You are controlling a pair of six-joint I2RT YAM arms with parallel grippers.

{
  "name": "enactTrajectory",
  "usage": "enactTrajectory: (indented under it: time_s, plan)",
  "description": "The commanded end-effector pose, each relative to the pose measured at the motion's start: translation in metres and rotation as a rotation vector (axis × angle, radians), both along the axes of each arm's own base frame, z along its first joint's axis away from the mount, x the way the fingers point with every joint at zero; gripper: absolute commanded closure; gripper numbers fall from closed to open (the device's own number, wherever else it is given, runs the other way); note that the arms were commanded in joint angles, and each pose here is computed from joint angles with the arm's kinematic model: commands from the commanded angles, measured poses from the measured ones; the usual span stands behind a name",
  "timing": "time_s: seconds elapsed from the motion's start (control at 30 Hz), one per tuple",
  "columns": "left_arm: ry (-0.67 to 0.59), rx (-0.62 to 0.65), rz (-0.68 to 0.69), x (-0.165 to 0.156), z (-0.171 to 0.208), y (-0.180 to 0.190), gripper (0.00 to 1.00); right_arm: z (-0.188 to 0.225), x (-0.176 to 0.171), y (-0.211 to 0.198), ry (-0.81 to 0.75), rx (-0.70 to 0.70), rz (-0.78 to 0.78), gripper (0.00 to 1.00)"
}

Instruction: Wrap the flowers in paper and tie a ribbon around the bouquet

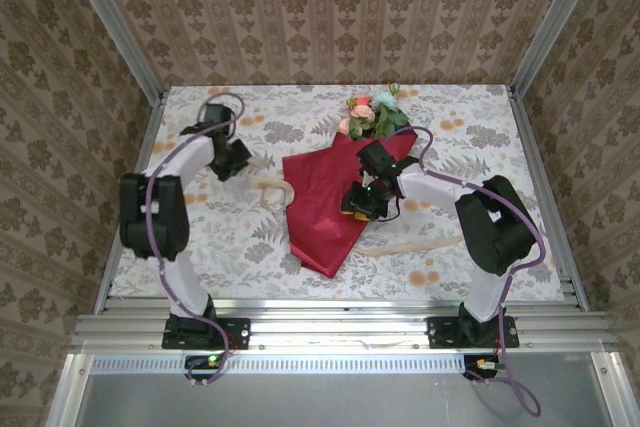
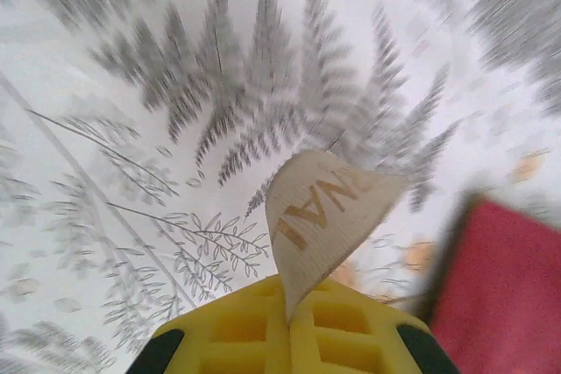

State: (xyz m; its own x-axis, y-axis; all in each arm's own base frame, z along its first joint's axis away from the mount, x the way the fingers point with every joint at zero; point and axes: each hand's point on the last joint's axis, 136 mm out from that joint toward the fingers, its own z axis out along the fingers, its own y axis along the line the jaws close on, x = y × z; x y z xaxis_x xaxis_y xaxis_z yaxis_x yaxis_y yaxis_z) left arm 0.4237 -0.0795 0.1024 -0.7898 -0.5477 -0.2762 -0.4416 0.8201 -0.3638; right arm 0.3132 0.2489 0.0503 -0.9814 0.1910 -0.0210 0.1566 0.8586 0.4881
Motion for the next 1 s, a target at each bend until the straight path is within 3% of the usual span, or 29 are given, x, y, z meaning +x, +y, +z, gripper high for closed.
enactTrajectory:
  time_s: [0.0,0.13,0.2,0.3,0.4,0.5,0.67,0.73,0.87,0.97]
  plan:
    - [-0.126,0.007,-0.001,-0.004,0.057,0.003,1.0,-0.002,0.005,0.006,-0.007,0.006,0.019,0.62]
    - [-0.242,-0.063,-0.012,-0.012,0.103,-0.012,1.0,-0.004,0.007,0.009,-0.007,0.012,0.027,0.62]
    - [-0.329,-0.145,-0.078,-0.011,0.132,-0.041,1.0,-0.005,0.008,0.01,-0.007,0.017,0.032,0.62]
    - [-0.432,-0.341,-0.248,-0.015,0.173,-0.116,1.0,-0.008,0.008,0.011,-0.001,0.019,0.037,0.62]
    - [-0.455,-0.49,-0.402,-0.027,0.198,-0.192,1.0,-0.01,0.008,0.012,0.003,0.021,0.041,0.62]
    - [-0.382,-0.628,-0.471,-0.04,0.191,-0.258,1.0,-0.009,0.009,0.013,-0.002,0.024,0.041,0.62]
    - [-0.268,-0.771,-0.5,-0.035,0.145,-0.329,1.0,-0.006,0.007,0.011,-0.023,0.027,0.036,0.62]
    - [-0.224,-0.822,-0.497,-0.028,0.13,-0.35,0.88,-0.005,0.005,0.01,-0.029,0.024,0.035,0.63]
    - [-0.187,-0.785,-0.441,-0.015,0.107,-0.35,0.46,-0.004,0.005,0.007,-0.042,0.02,0.021,0.63]
    - [-0.216,-0.701,-0.423,-0.011,0.109,-0.332,0.3,-0.004,0.005,0.008,-0.043,0.025,0.018,0.63]
